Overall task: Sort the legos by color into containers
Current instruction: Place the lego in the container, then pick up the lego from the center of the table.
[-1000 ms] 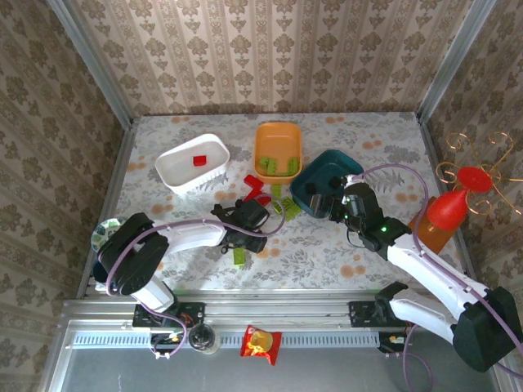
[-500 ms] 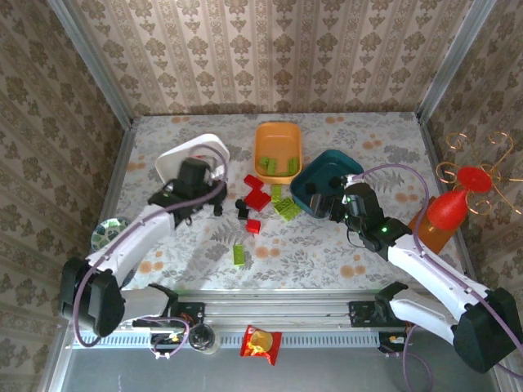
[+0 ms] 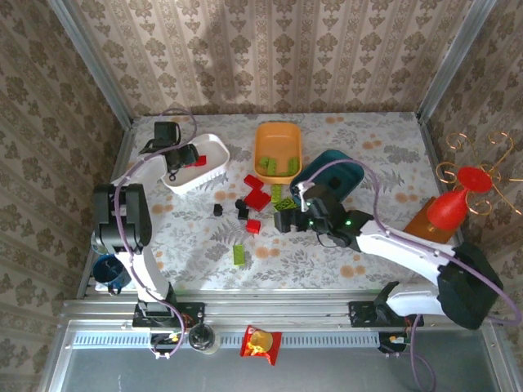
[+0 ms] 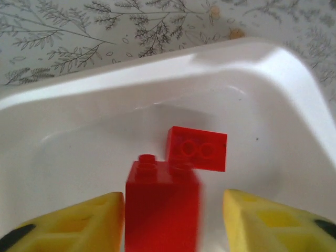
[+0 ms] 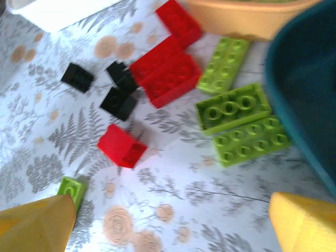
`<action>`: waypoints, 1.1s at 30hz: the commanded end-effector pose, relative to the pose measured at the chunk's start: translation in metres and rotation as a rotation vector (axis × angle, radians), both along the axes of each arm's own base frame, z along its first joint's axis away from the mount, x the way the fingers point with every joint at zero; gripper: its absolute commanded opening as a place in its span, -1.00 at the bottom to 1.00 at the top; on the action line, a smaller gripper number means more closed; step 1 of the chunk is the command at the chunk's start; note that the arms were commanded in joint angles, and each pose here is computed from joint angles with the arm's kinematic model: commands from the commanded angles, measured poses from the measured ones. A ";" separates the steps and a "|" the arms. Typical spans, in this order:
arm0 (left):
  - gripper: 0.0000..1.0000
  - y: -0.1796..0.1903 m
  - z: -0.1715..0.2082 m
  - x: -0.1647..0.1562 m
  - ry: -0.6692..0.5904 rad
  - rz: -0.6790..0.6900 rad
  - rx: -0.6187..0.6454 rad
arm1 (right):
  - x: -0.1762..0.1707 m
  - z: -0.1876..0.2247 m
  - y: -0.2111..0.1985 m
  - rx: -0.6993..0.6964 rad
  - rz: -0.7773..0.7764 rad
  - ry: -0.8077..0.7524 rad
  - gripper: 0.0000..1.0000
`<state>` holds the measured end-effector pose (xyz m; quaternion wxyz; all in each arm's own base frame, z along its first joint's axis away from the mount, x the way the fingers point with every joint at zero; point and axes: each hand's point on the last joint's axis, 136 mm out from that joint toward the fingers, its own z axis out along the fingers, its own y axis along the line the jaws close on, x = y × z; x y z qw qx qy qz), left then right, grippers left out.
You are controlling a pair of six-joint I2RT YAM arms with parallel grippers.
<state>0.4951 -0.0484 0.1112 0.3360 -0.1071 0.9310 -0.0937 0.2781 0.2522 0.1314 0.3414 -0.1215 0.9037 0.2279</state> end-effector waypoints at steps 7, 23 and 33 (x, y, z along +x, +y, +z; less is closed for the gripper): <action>0.67 -0.035 0.137 -0.026 -0.285 -0.086 -0.105 | 0.000 -0.038 0.086 -0.052 0.124 0.062 0.96; 1.00 -0.062 0.176 -0.164 -0.513 -0.148 -0.351 | 0.026 -0.110 0.098 -0.259 -0.009 0.134 0.65; 0.92 -0.052 0.150 -0.183 -0.467 -0.149 -0.270 | 0.018 -0.103 0.104 -0.209 0.042 0.139 0.07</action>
